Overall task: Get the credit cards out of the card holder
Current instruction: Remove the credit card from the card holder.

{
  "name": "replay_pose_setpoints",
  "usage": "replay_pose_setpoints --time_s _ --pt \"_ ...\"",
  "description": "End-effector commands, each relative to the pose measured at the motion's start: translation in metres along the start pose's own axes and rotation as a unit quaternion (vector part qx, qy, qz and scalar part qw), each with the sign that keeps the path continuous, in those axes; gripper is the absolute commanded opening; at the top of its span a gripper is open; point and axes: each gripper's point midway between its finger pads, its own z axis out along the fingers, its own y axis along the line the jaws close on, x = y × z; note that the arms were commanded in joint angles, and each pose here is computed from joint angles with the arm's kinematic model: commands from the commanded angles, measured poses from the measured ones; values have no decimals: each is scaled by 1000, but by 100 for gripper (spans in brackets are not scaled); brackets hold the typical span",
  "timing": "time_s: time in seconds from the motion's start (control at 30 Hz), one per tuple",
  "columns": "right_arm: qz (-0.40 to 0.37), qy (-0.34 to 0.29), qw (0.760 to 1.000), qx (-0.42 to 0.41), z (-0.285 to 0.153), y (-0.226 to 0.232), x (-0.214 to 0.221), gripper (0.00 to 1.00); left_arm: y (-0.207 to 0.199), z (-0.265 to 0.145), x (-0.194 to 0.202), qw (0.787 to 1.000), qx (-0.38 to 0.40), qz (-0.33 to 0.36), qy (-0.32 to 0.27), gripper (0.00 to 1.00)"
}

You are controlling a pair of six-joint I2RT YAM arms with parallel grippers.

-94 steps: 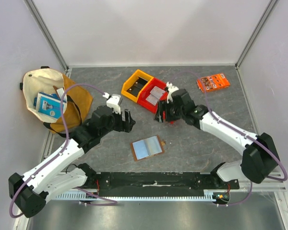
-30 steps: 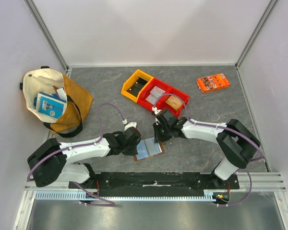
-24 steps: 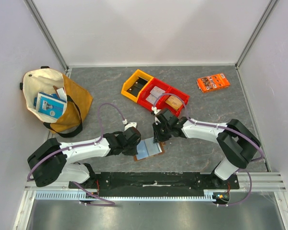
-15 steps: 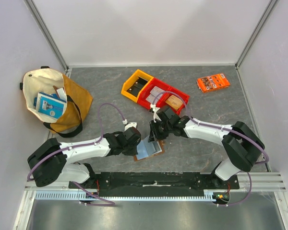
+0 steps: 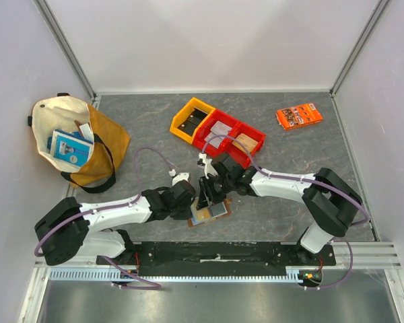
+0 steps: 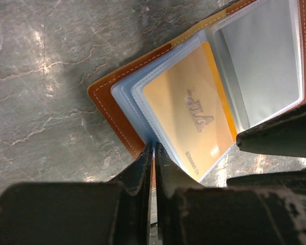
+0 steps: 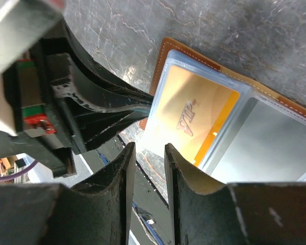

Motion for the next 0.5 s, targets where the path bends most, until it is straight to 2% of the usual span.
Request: replay_pose_setpoints --time_s 0.0,0.27,0.47 --pt "-15 -10 999 -26 4 16 -13 37 11 -3 4 1000 -14 -23 -12 8" --pt "-2 -36 999 34 1 -11 -20 37 13 -14 -4 998 -13 -45 -37 12" --pt "0 -51 998 28 1 -18 -29 40 9 -36 -23 992 17 -83 -91 18"
